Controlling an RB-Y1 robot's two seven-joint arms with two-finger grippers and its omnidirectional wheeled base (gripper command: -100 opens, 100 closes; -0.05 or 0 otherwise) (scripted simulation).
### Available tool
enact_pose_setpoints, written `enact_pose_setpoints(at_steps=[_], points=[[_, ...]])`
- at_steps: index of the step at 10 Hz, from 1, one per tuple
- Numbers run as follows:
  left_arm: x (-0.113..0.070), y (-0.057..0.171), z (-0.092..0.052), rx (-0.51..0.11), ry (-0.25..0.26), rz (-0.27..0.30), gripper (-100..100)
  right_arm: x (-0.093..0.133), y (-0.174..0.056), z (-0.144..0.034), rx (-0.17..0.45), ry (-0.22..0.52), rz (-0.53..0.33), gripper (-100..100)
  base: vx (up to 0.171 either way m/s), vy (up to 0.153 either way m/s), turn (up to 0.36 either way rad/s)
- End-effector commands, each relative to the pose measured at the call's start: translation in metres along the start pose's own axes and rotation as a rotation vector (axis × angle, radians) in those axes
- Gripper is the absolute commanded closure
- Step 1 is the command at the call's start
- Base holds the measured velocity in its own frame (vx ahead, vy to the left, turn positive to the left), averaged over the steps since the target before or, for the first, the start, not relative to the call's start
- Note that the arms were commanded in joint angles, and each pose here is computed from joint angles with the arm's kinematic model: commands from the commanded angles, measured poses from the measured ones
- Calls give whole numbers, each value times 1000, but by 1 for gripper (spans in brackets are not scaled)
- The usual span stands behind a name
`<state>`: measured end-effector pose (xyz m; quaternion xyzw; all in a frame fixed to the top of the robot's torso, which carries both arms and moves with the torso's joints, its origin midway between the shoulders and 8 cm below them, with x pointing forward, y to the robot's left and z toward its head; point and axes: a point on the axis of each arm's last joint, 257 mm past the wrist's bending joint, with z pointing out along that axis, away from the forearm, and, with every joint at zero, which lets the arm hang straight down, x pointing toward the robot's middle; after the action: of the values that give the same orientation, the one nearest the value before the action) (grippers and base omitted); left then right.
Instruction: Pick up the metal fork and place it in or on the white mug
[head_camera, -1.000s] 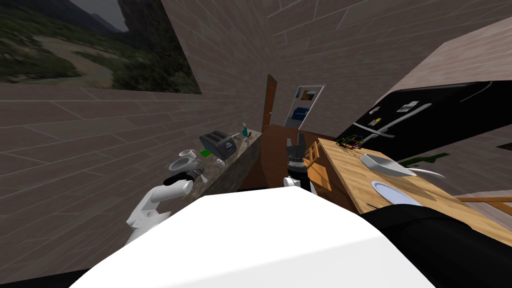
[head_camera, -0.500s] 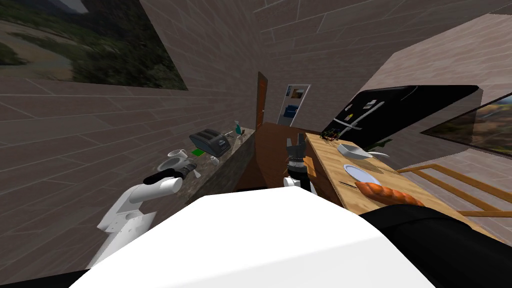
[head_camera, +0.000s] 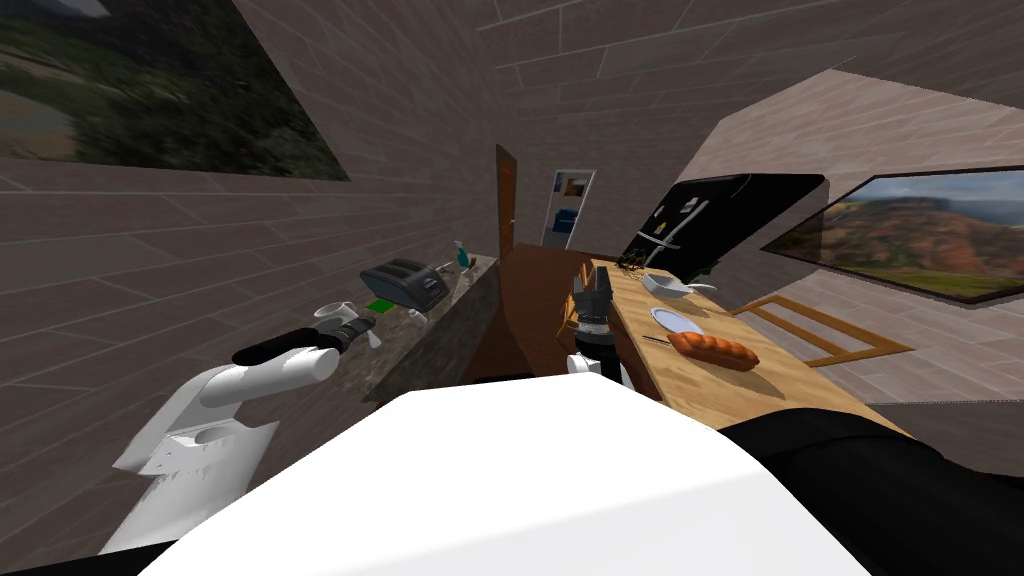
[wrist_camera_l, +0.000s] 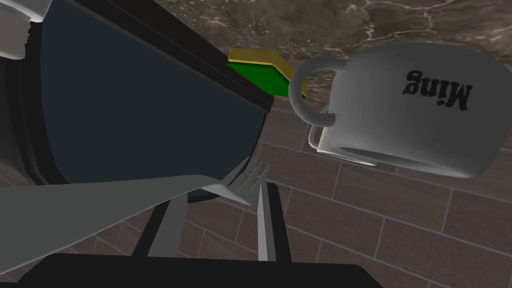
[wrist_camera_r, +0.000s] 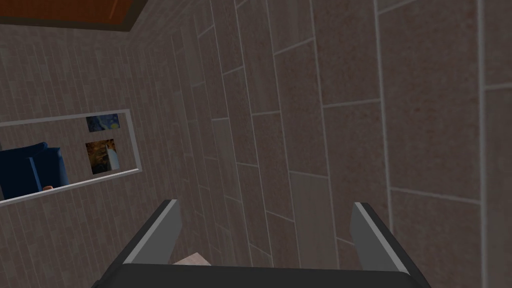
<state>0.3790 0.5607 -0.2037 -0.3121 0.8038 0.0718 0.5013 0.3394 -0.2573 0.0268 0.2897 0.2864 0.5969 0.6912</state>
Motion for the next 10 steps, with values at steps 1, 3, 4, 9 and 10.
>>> enact_pose_setpoints(at_steps=[1, 3, 4, 9, 10], points=[[-10, 15, 1, -34, 9, -15, 100, 0, 0, 0, 0, 0, 0, 0, -34, 62, -129], [-12, 27, 3, -64, 24, -32, 100, 0, 0, 0, 0, 0, 0, 0, 1, 105, -58], [-12, 33, 4, -81, 33, -42, 100, 0, 0, 0, 0, 0, 0, 0, 22, 100, -49], [-14, 66, 7, -171, 86, -110, 100, 0, 0, 0, 0, 0, 0, 0, 21, 95, -62], [-14, 73, 7, -189, 98, -125, 100, 0, 0, 0, 0, 0, 0, 0, 25, 104, -63]])
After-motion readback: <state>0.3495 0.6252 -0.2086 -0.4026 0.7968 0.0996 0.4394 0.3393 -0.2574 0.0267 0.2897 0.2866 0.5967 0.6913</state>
